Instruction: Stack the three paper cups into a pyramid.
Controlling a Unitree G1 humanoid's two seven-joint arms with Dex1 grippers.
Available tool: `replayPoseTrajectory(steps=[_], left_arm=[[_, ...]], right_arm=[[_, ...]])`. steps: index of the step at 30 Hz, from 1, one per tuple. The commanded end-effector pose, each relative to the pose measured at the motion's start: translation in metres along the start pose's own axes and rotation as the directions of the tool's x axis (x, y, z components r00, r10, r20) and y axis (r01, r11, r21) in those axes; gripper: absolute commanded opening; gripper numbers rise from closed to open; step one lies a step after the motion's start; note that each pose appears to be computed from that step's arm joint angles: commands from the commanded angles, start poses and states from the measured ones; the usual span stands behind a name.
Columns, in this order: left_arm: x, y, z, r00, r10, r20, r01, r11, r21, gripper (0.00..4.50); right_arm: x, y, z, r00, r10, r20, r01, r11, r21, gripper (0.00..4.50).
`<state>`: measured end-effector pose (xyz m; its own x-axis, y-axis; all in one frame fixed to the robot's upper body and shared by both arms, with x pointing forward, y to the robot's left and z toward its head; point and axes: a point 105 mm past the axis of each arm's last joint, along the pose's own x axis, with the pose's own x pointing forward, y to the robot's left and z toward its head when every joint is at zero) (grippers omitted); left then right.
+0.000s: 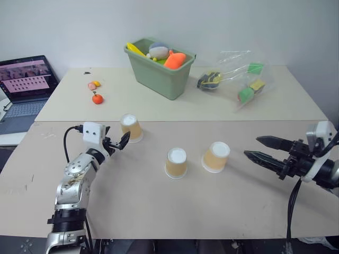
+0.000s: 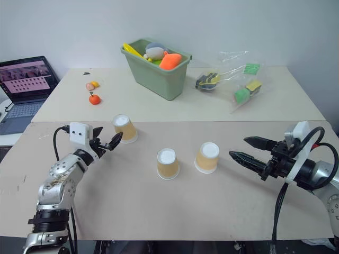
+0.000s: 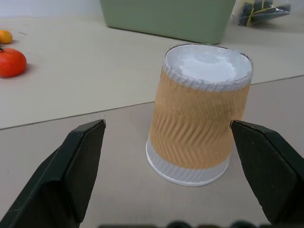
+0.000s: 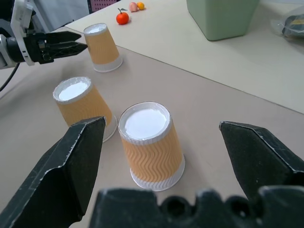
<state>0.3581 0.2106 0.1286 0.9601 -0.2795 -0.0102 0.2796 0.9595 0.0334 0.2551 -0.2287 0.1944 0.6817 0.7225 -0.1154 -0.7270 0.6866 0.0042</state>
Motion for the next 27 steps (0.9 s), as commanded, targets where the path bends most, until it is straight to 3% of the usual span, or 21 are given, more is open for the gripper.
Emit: replayPoseTrajectory(steps=[1, 11, 27], left_arm=[[0.005, -0.002, 0.015, 0.999, -0.007, 0.054, 0.006, 0.999, 0.036, 4.49], [0.026, -0.021, 0.024, 0.993, -0.088, 0.077, 0.084, 0.995, 0.063, 4.49], [0.055, -0.018, 0.025, 0.994, -0.075, 0.082, 0.069, 0.995, 0.067, 4.49]], right_arm=[[-0.002, 0.001, 0.009, 1.000, -0.004, 0.014, 0.004, 0.999, -0.038, 4.50], [-0.001, 0.001, 0.012, 1.000, -0.005, 0.020, 0.006, 0.999, -0.039, 4.50], [-0.002, -0.002, 0.010, 0.999, -0.025, 0.028, 0.026, 0.999, -0.027, 4.50]])
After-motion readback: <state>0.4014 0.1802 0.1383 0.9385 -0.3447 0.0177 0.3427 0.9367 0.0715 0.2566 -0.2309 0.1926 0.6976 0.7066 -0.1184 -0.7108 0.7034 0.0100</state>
